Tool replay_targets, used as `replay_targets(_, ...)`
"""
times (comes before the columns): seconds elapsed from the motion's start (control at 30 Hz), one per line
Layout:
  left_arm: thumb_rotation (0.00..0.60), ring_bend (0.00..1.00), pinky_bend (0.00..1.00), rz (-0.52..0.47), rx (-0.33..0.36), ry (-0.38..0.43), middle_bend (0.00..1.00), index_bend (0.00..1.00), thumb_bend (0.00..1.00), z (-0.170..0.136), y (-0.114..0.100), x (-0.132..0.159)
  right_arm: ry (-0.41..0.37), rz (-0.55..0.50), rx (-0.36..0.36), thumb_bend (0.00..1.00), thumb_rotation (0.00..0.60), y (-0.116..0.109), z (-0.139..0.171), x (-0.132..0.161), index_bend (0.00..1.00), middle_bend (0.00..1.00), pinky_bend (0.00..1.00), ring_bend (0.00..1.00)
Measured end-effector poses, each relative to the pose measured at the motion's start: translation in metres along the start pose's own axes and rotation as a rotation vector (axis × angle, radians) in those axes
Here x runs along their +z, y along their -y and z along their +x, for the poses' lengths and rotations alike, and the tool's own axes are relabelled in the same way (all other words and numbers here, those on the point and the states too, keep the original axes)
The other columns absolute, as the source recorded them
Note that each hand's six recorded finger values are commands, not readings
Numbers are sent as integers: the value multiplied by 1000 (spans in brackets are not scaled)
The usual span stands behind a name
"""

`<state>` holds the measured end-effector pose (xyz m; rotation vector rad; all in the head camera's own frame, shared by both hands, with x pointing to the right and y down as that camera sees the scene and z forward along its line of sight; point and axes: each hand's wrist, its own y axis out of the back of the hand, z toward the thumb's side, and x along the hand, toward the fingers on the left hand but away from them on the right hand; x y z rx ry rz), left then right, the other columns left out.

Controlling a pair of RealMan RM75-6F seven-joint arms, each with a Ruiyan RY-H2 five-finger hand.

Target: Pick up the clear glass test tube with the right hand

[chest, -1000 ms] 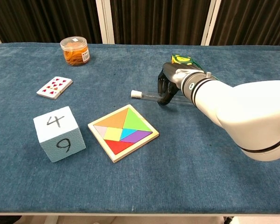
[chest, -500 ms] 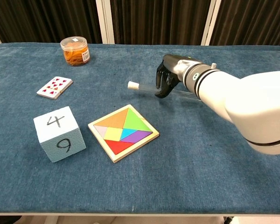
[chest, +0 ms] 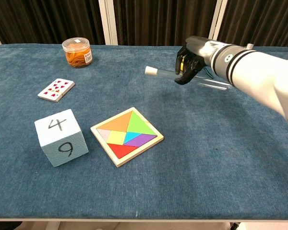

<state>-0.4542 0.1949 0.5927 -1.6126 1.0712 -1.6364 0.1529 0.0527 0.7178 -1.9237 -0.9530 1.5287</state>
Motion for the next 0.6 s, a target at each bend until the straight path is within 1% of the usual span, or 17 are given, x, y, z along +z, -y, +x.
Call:
replay_targets(0.1, 600, 0, 37, 0, 0, -2, 0, 138, 373, 0, 0, 0, 12, 3, -11, 655, 600, -8, 2, -8, 695, 619, 0, 397)
replay_targets(0.3, 600, 0, 37, 6, -1, -3, 0, 138, 373, 0, 0, 0, 26, -8, -48, 654, 600, -34, 11, -24, 695, 619, 0, 397)
replay_targets(0.47, 600, 0, 37, 9, -2, -5, 0, 138, 373, 1, 1, 0, 18, -44, -103, 655, 600, -68, 23, -36, 696, 619, 0, 397)
replay_targets(0.6, 600, 0, 37, 11, -1, -7, 0, 138, 373, 1, 1, 0, 0, -101, -158, 655, 600, -94, 31, -42, 704, 619, 0, 397)
